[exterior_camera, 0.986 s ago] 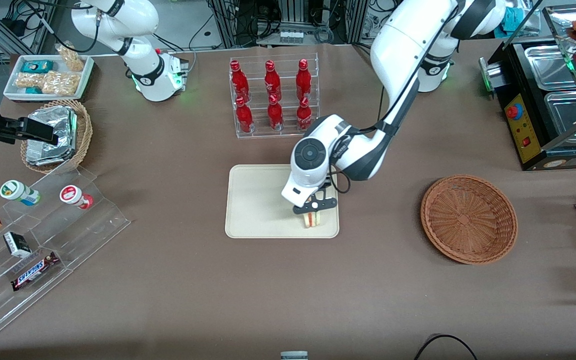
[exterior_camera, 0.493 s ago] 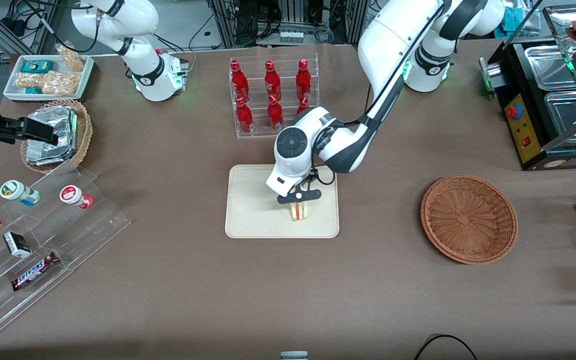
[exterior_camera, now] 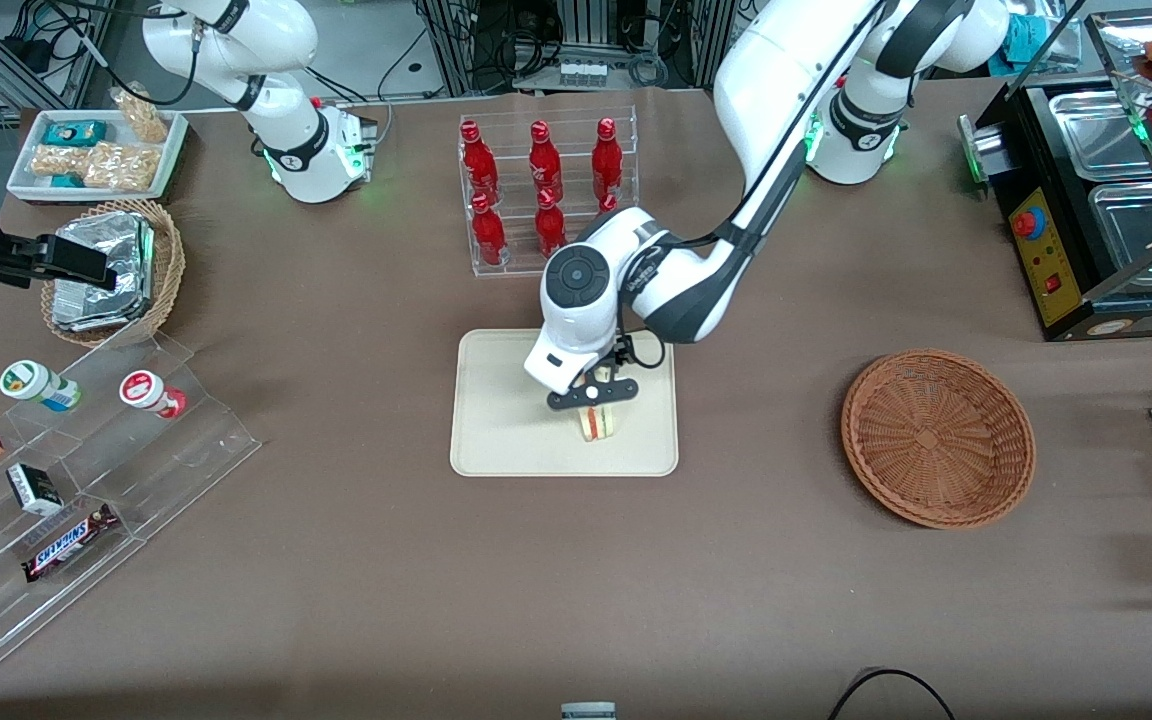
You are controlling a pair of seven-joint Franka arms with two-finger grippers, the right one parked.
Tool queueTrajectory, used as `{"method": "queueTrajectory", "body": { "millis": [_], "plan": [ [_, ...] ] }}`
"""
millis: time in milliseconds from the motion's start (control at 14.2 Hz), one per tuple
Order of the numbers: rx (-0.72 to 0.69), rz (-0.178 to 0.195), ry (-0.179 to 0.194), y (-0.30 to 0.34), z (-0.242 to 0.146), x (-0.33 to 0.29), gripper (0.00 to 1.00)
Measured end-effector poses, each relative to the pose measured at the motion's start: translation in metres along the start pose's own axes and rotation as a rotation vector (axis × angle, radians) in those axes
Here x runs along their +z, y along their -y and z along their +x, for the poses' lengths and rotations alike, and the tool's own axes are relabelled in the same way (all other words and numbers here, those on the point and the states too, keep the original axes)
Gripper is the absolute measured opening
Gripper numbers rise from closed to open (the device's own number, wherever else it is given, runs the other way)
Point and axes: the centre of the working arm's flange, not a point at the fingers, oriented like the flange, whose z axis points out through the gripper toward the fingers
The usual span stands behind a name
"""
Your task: Place sandwich from basket to tray
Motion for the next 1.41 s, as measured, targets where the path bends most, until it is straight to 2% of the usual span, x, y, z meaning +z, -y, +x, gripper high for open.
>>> {"method": "queueTrajectory", "body": {
  "millis": [211,352,493,704,845,986,1056,1127,1268,1408],
  "plan": [
    [-0.073,-0.001,-0.029,0.037,0.036,-0.068,1.0],
    [-0.138,-0.001,-0.028,0.083,0.065,-0.118,1.0],
    [-0.126,0.017,0.021,0.136,0.084,-0.16,1.0],
    [-0.04,0.048,0.131,0.237,0.109,-0.212,1.0],
    [0.02,0.05,0.186,0.309,0.123,-0.237,1.0],
    [0.065,0.04,0.225,0.369,0.133,-0.251,1.0],
    [0.077,0.042,0.238,0.396,0.137,-0.255,1.0],
    [0.08,0.064,0.244,0.417,0.14,-0.258,1.0],
    [0.078,0.109,0.233,0.43,0.139,-0.265,1.0],
    [0.073,0.117,0.22,0.424,0.133,-0.277,1.0]
  ]
}}
